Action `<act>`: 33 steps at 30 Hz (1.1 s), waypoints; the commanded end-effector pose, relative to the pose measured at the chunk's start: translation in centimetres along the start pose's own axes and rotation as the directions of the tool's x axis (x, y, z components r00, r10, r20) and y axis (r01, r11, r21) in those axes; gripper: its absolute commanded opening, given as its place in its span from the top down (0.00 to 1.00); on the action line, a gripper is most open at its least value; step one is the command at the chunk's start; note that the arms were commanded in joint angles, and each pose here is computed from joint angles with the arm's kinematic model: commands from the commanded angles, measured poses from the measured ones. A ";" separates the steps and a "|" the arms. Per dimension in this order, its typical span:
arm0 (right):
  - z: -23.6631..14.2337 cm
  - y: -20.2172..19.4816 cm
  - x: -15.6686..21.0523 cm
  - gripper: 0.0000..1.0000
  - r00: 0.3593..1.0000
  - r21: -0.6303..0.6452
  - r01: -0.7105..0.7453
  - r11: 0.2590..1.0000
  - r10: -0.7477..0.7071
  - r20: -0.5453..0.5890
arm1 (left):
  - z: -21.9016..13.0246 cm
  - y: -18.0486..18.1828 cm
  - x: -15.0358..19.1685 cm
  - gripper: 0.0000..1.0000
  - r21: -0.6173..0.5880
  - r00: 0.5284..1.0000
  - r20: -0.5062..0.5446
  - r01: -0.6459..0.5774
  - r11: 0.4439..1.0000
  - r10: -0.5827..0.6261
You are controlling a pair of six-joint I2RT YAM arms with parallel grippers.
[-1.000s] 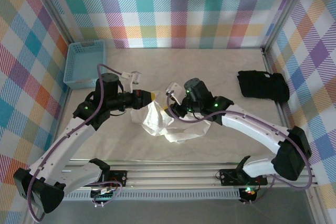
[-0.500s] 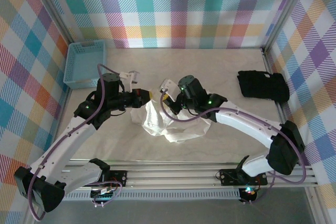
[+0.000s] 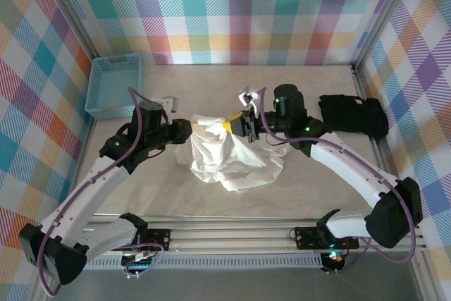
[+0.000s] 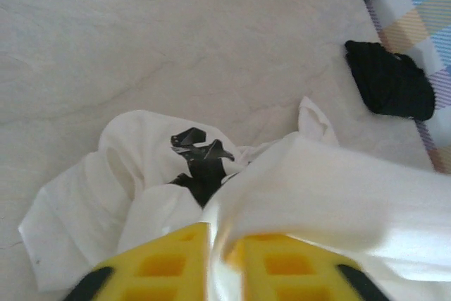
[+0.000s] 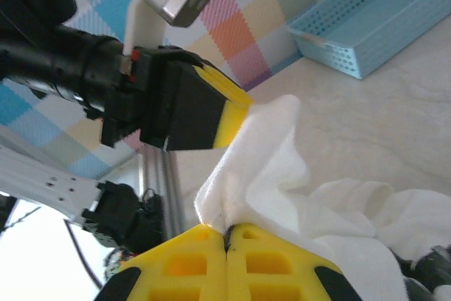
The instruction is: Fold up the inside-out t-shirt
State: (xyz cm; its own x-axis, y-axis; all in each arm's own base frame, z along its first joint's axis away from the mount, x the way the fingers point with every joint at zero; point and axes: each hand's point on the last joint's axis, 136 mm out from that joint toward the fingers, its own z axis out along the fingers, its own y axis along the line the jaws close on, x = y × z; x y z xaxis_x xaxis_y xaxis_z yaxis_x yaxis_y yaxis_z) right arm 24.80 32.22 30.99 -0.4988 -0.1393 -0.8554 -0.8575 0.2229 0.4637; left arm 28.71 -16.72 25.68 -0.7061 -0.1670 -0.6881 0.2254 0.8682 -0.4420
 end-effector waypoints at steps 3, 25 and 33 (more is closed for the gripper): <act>0.2 0.6 -1.1 1.00 0.997 -0.099 -0.082 0.992 0.082 -0.005 | -1.2 0.0 0.3 0.62 -0.030 0.996 0.042 -0.079 0.996 0.080; 0.4 -1.9 -1.0 1.00 0.993 -0.029 -0.117 0.993 0.117 -0.007 | 0.0 -3.5 5.5 0.57 -0.030 0.999 -0.018 -0.038 0.999 0.038; 0.5 -2.6 -0.9 1.00 0.991 -0.010 -0.136 0.991 0.136 -0.018 | 0.5 -8.9 7.3 0.65 0.196 0.968 -0.068 -0.225 0.954 0.242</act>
State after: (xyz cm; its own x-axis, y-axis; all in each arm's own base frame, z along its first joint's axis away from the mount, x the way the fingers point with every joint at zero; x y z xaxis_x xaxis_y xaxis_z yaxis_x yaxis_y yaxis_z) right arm 27.10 32.30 29.10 -0.6304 -0.1389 -0.7637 -0.7697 0.2394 0.5918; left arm 22.45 -24.08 23.73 -0.7095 0.0040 -0.7047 0.3976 0.8279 -0.3955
